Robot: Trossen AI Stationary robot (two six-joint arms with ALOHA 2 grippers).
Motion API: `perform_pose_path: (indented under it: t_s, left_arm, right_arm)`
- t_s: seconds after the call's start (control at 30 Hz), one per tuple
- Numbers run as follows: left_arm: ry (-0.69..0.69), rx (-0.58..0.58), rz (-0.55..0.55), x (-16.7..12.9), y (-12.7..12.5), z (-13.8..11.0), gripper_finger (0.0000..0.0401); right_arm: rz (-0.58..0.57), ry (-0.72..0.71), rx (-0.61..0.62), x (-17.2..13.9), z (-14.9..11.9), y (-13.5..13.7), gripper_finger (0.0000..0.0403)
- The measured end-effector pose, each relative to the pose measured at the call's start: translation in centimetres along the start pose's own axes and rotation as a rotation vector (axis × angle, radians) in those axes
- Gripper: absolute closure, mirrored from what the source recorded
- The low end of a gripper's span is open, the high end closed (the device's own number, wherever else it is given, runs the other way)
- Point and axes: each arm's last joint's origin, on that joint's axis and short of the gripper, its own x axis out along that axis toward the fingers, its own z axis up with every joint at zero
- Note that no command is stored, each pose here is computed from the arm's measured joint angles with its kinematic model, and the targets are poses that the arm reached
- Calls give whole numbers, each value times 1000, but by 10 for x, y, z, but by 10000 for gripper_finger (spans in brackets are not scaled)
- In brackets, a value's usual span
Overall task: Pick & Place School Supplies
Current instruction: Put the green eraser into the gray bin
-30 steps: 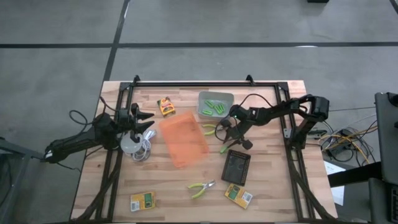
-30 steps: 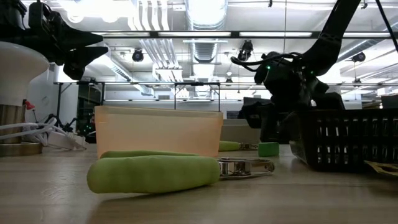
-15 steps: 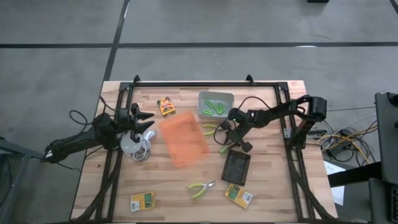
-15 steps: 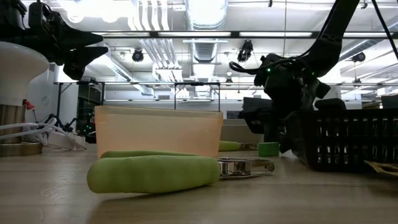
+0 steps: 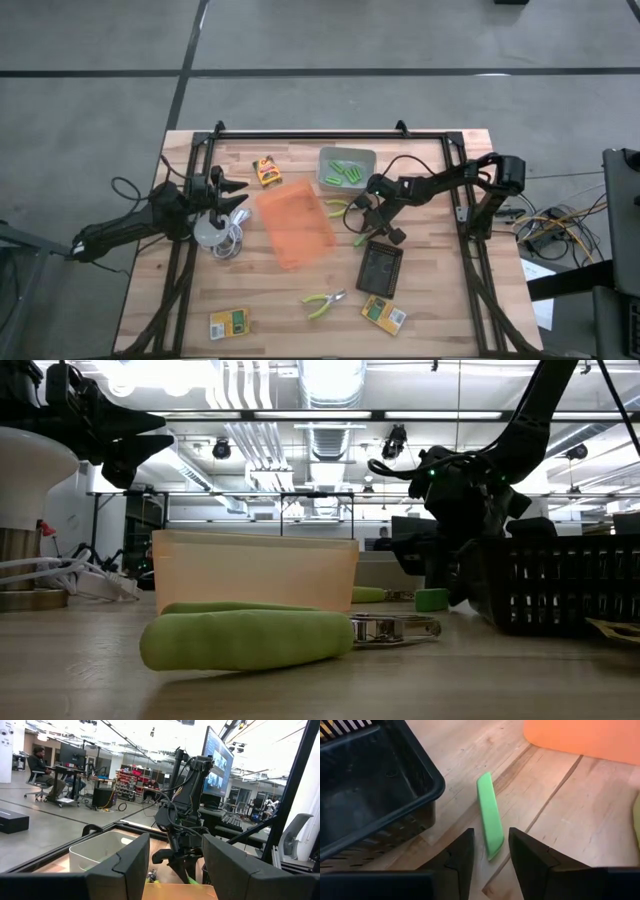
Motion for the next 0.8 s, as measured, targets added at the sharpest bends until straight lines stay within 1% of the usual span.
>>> perform_pose_path:
  t_s: [0.37, 0.8]
  left_arm:
    - [0, 0, 0, 0, 0, 0, 213]
    - [0, 0, 0, 0, 0, 0, 213]
  right_arm:
    - [0, 0, -3, 0, 0, 0, 330]
    - [1, 1, 1, 0, 0, 0, 351]
